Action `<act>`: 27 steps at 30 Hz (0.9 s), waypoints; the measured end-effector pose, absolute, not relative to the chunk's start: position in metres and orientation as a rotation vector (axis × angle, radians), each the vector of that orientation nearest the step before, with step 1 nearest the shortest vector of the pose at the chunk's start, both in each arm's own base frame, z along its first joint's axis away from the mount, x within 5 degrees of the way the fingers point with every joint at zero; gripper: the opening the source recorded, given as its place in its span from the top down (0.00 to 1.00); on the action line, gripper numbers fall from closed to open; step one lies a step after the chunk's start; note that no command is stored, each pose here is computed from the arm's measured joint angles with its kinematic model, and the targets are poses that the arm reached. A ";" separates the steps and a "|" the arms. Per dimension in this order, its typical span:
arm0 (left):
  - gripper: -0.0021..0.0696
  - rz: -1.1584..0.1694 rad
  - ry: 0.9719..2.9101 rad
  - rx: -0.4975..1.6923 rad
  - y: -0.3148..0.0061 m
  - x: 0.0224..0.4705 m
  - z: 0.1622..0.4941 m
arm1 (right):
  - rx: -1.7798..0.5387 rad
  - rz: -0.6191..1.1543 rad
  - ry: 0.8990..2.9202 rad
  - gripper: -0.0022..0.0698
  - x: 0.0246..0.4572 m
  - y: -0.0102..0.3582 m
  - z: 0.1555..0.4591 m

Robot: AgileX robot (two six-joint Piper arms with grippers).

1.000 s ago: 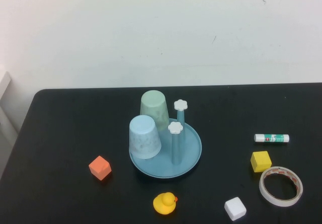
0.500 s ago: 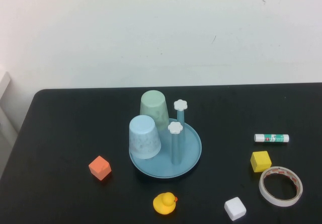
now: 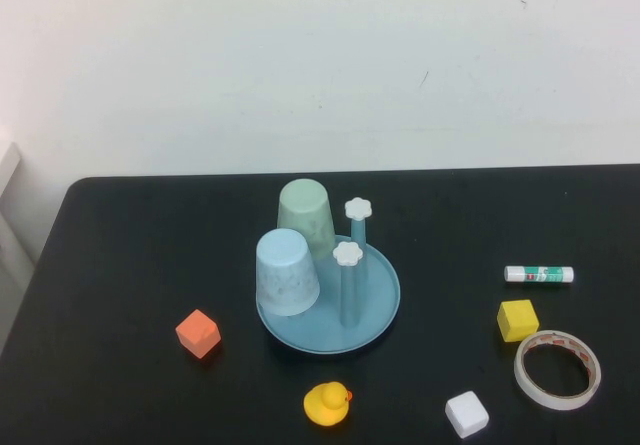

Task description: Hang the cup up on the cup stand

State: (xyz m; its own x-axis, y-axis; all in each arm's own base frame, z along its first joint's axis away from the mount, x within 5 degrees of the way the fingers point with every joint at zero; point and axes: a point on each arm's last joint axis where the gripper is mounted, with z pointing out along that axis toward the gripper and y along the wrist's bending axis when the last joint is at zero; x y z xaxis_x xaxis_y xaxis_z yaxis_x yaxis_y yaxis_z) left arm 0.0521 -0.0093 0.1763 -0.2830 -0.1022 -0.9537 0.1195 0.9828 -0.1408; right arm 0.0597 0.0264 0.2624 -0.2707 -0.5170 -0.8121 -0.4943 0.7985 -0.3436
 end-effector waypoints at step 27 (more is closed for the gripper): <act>0.97 -0.218 1.846 0.006 -0.009 0.052 0.176 | -0.176 -0.129 1.847 0.97 0.054 0.001 0.173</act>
